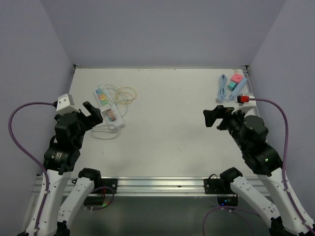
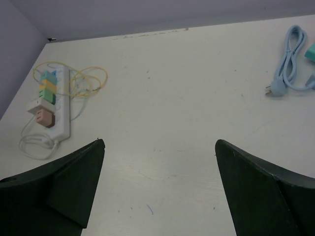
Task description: Pull the plug off the socket
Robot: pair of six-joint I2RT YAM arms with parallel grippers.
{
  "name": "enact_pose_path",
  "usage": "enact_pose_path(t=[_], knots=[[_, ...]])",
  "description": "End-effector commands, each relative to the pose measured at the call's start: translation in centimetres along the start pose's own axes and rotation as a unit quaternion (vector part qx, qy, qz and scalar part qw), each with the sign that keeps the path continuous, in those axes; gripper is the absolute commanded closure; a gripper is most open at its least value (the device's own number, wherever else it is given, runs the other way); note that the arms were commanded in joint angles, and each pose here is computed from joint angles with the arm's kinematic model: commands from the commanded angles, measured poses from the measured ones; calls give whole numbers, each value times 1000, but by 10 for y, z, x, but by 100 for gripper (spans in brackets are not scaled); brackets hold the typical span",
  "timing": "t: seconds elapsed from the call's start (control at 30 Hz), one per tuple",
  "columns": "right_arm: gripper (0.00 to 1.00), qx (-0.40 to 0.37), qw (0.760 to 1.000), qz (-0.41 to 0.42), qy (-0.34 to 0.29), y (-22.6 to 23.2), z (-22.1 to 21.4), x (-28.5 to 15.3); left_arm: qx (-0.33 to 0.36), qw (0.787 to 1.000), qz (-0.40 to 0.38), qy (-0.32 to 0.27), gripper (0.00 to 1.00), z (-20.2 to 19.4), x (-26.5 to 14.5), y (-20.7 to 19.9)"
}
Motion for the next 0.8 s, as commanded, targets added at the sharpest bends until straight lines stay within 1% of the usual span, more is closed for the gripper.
enact_pose_path(t=[0.0,0.07,0.17,0.27,0.3,0.37,0.47,0.5,0.53,0.63,0.77], knots=[[1,-5,1000,5,-12,3,8,-3,-1,1000,2,22,0,-10,8,-2],[1,-5,1000,7,-12,4,8,-2,-2,1000,-3,30,0,-13,13,-5],[1,-4,1000,6,-4,3,4,1,-8,998,4,61,0,-28,28,-8],[1,-3,1000,9,10,4,-4,5,-11,994,11,107,0,-48,47,-12],[1,-4,1000,9,14,4,-5,7,-9,991,18,132,0,-60,57,-13],[1,-4,999,13,28,6,-11,11,-12,990,8,143,0,-66,69,-20],[1,-4,999,17,45,7,-18,18,-19,986,17,166,0,-83,94,-26],[1,-3,999,18,50,8,-20,19,-15,983,21,182,0,-93,104,-30],[1,-1,998,18,54,8,-22,21,-17,984,20,174,0,-92,112,-35],[1,3,997,21,70,10,-29,27,3,982,40,183,0,-104,135,-46],[1,8,996,26,84,13,-34,32,26,973,109,204,0,-122,161,-42]])
Point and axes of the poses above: each gripper's point midway between its finger pads, its own x axis out along the fingers, its own y axis along the line the jaws close on, z = x × y, the point moved 3 cm from there along -x, back along the fingers, and after that the axes turned 8 degrees about x, right-handed, at the moved point
